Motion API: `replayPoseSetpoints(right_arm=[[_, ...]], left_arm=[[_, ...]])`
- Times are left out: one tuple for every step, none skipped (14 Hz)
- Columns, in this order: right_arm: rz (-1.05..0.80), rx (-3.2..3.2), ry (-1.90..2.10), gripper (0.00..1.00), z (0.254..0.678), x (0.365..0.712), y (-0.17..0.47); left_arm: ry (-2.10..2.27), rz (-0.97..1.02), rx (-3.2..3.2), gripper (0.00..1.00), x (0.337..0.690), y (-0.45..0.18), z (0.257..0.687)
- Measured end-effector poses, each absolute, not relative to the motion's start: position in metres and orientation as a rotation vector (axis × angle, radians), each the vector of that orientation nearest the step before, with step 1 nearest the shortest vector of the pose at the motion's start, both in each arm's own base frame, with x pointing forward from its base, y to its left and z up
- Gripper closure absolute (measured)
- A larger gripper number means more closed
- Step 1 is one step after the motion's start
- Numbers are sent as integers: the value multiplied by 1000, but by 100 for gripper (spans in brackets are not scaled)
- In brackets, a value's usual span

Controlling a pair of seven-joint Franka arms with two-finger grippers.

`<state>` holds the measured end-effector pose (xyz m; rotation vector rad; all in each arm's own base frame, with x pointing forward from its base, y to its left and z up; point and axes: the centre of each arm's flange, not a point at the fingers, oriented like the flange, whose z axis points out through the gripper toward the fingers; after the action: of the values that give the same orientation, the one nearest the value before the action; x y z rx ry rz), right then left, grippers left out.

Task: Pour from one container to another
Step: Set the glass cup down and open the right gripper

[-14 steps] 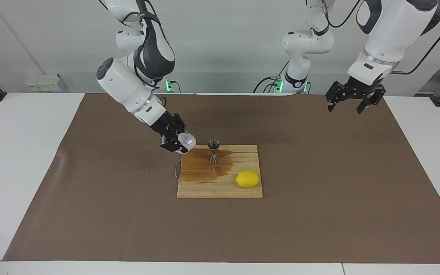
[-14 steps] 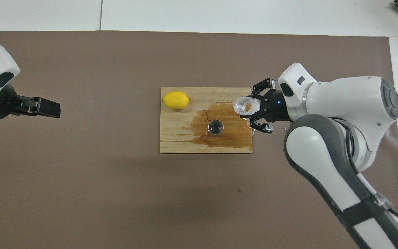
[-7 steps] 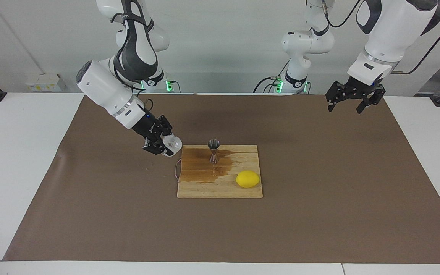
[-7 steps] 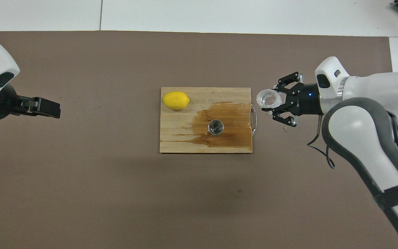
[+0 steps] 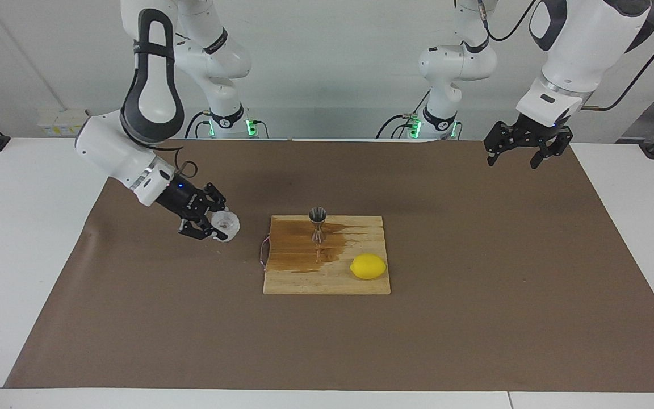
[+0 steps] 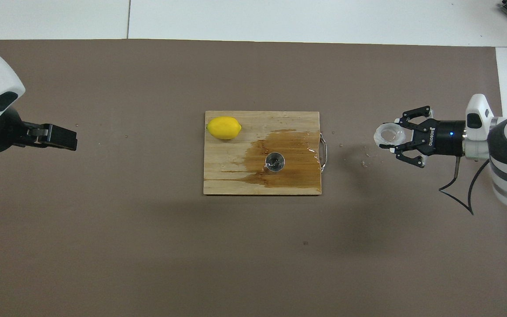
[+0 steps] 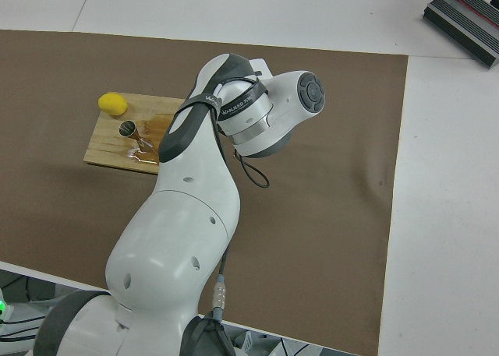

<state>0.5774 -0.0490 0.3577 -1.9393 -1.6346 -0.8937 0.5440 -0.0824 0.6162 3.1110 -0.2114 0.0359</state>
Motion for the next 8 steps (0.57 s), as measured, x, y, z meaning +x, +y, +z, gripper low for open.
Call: replayPoseSetpoints(right_arm=[[-882,-1932,-1628,50,346,573,-49],[-883,-1918,-1614,50,332,569,-49],[-899,-1900,-1606,50,319,568,-48],[-915,-1885,-1607,50,309,567,-48],[-922,-1871,-1612,50,300,566,-48],[-925,-1855,-1624,50,289,565,-51],[-930,-1839,-1640,50,276,563,-58],[-939,-1827,-1655,50,266,561,-66]], left_arm=[[-211,36,3111,0,544,-82,616],[-211,36,3111,0,544,-82,616],[-211,36,3111,0,544,-82,616],[-211,36,3111,0,544,-82,616],[-211,36,3111,0,544,-82,616],[-211,36,3111,0,544,-82,616],[-211,36,3111,0,544,-82,616],[-211,36,3111,0,544,-82,616]])
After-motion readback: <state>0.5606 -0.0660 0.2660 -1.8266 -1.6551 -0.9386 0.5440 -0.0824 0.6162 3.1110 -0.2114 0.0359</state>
